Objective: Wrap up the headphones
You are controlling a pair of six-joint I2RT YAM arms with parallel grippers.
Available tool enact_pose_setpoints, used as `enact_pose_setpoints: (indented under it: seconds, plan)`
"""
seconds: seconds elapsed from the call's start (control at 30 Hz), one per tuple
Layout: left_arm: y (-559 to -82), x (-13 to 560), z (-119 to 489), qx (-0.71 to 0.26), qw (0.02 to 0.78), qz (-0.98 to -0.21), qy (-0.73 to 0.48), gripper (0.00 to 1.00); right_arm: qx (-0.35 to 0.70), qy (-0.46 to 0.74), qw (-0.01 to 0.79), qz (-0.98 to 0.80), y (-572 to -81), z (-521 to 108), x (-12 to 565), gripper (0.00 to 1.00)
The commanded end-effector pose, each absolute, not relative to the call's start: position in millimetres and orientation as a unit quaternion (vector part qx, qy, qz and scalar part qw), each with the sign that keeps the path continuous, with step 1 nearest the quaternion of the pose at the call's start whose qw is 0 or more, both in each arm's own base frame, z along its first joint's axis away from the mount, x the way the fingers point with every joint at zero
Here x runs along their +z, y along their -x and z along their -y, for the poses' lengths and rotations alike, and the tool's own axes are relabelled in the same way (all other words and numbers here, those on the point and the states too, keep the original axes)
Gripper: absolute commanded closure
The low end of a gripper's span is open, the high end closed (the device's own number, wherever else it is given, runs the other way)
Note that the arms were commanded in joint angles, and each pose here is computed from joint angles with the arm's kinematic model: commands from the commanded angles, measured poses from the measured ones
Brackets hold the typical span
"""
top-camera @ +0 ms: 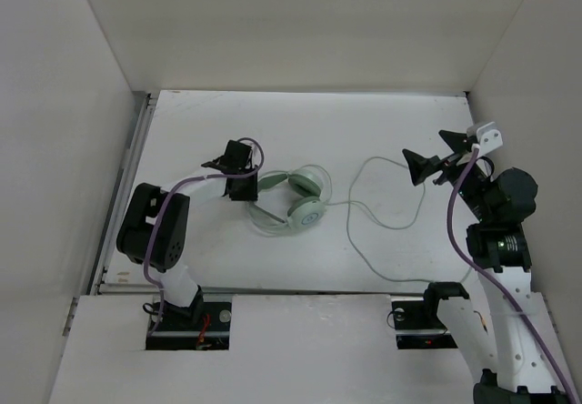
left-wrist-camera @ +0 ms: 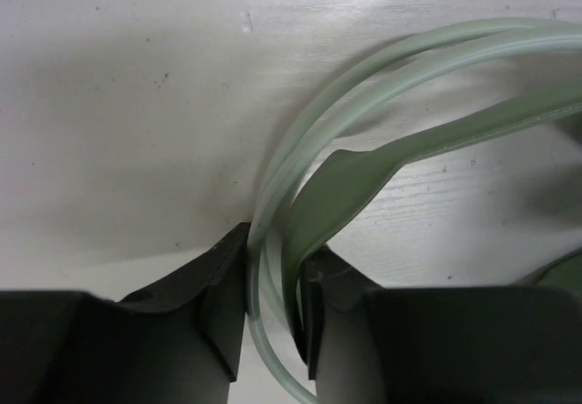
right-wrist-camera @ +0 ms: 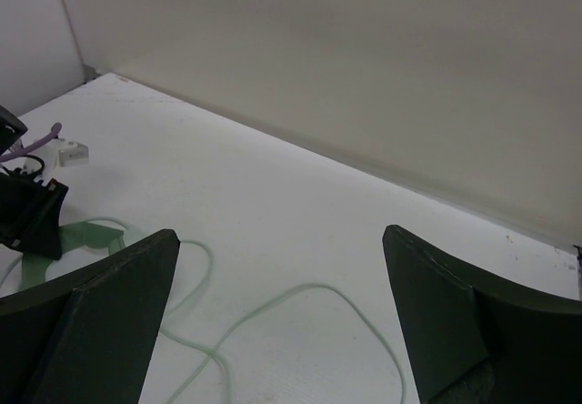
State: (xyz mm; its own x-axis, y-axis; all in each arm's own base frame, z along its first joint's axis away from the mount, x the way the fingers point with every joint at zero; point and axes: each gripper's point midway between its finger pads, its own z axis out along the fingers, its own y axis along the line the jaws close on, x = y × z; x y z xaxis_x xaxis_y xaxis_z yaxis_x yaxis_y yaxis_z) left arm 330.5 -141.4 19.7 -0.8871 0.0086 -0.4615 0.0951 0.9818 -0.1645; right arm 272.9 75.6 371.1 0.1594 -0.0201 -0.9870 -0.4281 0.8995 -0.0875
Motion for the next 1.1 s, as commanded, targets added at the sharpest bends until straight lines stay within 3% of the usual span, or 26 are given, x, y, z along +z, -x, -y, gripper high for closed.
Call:
enact_pose_setpoints:
  seconds: [0.0,0.1,0.2,0.4,0.87,1.07]
  plan:
    - [-329.7,12.7,142.9,-0.090,0.227,-0.969,-0.048,0.75,0.139,0.178,0.756,-0.614,-268.4,-75.4,385.3,0.00]
    - [-327.1,9.8,140.1,-0.087,0.223,-0.969,-0.053,0.69,0.139,0.174,0.757,-0.614,-268.1,-74.0,385.7,0.00]
    - [-325.4,7.5,138.5,-0.080,0.222,-0.969,-0.068,0.56,0.138,0.173,0.758,-0.613,-268.1,-73.3,386.1,0.00]
    - [-322.5,3.0,139.1,-0.065,0.213,-0.968,-0.112,0.50,0.138,0.173,0.760,-0.611,-266.8,-73.4,387.5,0.00]
    - [-318.2,-8.9,148.8,-0.033,0.199,-0.952,-0.231,0.56,0.132,0.167,0.765,-0.608,-263.1,-68.9,390.2,0.00]
    - [-318.4,-11.9,150.4,-0.026,0.201,-0.944,-0.262,0.63,0.132,0.164,0.766,-0.608,-262.7,-68.3,389.9,0.00]
